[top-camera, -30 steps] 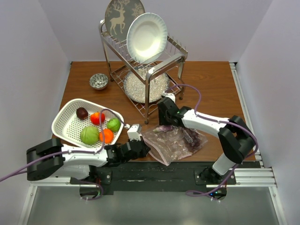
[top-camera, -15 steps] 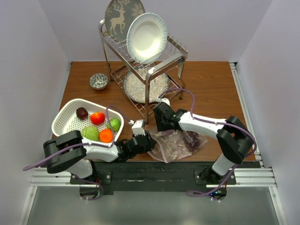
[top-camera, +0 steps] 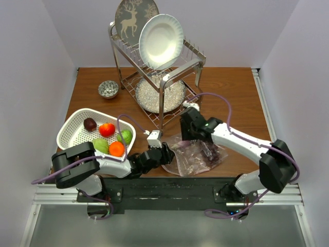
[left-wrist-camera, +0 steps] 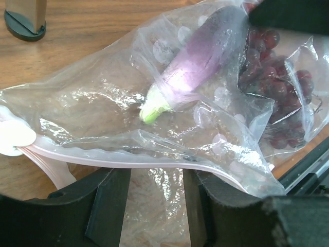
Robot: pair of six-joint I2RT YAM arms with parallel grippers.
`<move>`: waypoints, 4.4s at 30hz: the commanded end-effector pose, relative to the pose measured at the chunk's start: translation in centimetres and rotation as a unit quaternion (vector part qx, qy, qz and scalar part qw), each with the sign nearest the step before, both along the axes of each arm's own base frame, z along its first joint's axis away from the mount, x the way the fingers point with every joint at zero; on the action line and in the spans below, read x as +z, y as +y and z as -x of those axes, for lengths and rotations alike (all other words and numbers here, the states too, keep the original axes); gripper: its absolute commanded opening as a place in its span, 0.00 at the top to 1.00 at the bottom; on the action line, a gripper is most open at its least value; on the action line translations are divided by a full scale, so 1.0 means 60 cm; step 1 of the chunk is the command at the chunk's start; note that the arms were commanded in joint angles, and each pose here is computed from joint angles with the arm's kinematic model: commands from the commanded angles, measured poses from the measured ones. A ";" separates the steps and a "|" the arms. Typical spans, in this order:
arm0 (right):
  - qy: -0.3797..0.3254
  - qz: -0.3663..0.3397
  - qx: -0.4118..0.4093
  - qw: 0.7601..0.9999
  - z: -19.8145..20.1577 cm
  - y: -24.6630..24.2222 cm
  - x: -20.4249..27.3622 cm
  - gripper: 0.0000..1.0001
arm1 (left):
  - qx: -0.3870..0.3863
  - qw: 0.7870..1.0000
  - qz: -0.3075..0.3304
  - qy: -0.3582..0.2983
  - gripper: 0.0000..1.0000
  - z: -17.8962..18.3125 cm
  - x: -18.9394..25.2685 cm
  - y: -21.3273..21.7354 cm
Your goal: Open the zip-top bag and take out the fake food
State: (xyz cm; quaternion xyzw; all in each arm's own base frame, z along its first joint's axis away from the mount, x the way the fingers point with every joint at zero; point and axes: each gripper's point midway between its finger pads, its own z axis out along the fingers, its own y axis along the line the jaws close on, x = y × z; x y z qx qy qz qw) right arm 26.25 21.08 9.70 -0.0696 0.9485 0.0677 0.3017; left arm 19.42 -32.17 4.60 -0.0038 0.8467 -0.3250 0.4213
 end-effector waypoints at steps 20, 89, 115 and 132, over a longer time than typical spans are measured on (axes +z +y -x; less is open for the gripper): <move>0.029 -0.033 -0.139 0.989 -0.113 -0.108 -0.060 0.45 | -0.003 0.999 -0.018 -0.047 0.50 -0.014 0.005 0.002; 0.008 0.000 0.145 0.989 -0.048 0.036 -0.089 0.49 | 0.081 0.989 -0.080 -0.097 0.40 -0.095 0.038 0.071; 0.019 -0.013 0.105 0.994 -0.048 0.039 -0.094 0.55 | -0.019 0.994 -0.030 -0.101 0.66 -0.037 0.015 0.017; 0.033 -0.057 0.095 0.993 -0.034 0.075 -0.085 0.59 | -0.102 0.989 -0.025 -0.106 0.57 0.030 0.010 -0.013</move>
